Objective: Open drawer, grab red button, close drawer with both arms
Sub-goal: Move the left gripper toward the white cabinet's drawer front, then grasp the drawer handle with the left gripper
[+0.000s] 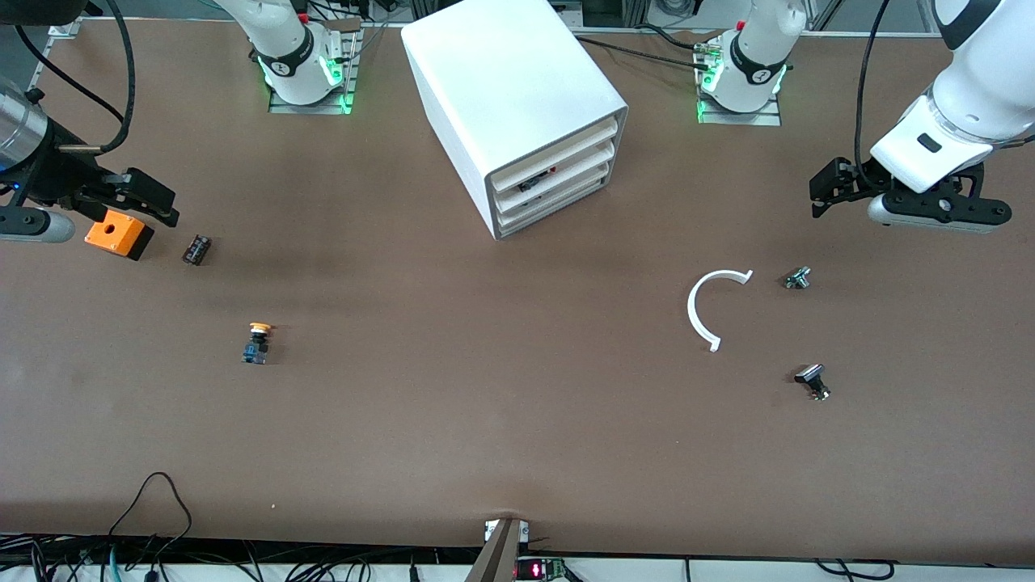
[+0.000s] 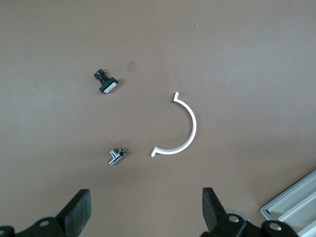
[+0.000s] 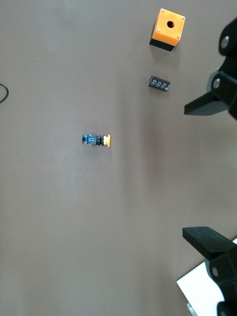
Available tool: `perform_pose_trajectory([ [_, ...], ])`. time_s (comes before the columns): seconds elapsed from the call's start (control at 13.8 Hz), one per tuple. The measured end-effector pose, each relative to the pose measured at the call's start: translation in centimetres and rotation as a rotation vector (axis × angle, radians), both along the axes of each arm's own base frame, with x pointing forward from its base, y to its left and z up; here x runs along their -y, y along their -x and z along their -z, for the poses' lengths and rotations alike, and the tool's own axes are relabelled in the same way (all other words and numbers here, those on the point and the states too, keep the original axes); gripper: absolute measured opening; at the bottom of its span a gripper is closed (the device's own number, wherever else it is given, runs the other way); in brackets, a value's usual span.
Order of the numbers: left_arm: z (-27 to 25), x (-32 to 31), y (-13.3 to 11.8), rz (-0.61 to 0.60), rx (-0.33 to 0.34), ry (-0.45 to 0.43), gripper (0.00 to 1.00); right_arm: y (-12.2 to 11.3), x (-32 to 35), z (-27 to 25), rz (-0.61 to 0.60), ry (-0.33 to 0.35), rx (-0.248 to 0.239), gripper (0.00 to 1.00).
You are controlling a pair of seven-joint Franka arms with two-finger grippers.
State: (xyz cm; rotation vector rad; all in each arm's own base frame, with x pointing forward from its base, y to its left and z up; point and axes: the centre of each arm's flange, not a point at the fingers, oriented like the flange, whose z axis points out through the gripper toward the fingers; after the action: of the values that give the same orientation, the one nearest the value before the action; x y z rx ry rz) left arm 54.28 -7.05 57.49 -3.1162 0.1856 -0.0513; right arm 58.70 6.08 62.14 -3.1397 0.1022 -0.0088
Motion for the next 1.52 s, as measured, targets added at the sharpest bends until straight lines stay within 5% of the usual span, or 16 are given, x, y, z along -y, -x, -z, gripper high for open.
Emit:
perform_pose_trajectory([
  [0.58, 0.3, 0.4, 0.5, 0.007, -0.039, 0.0, 0.99, -0.1, 0.0, 0.0, 0.0, -0.001, 0.008, 1.0],
  [0.87, 2.3, 5.3, 2.6, 0.095, -0.193, -0.011, 0.99, -0.1, -0.1, 0.2, -0.002, -0.001, 0.003, 1.0],
  [1.23, 6.2, 11.1, 4.2, 0.203, -0.382, 0.105, 0.99, -0.1, -0.2, 0.4, -0.003, 0.0, -0.001, 1.0],
  [1.52, 12.2, 15.1, 3.1, 0.243, -0.523, 0.342, 0.99, -0.1, -0.2, 0.6, -0.003, 0.0, -0.004, 1.0],
])
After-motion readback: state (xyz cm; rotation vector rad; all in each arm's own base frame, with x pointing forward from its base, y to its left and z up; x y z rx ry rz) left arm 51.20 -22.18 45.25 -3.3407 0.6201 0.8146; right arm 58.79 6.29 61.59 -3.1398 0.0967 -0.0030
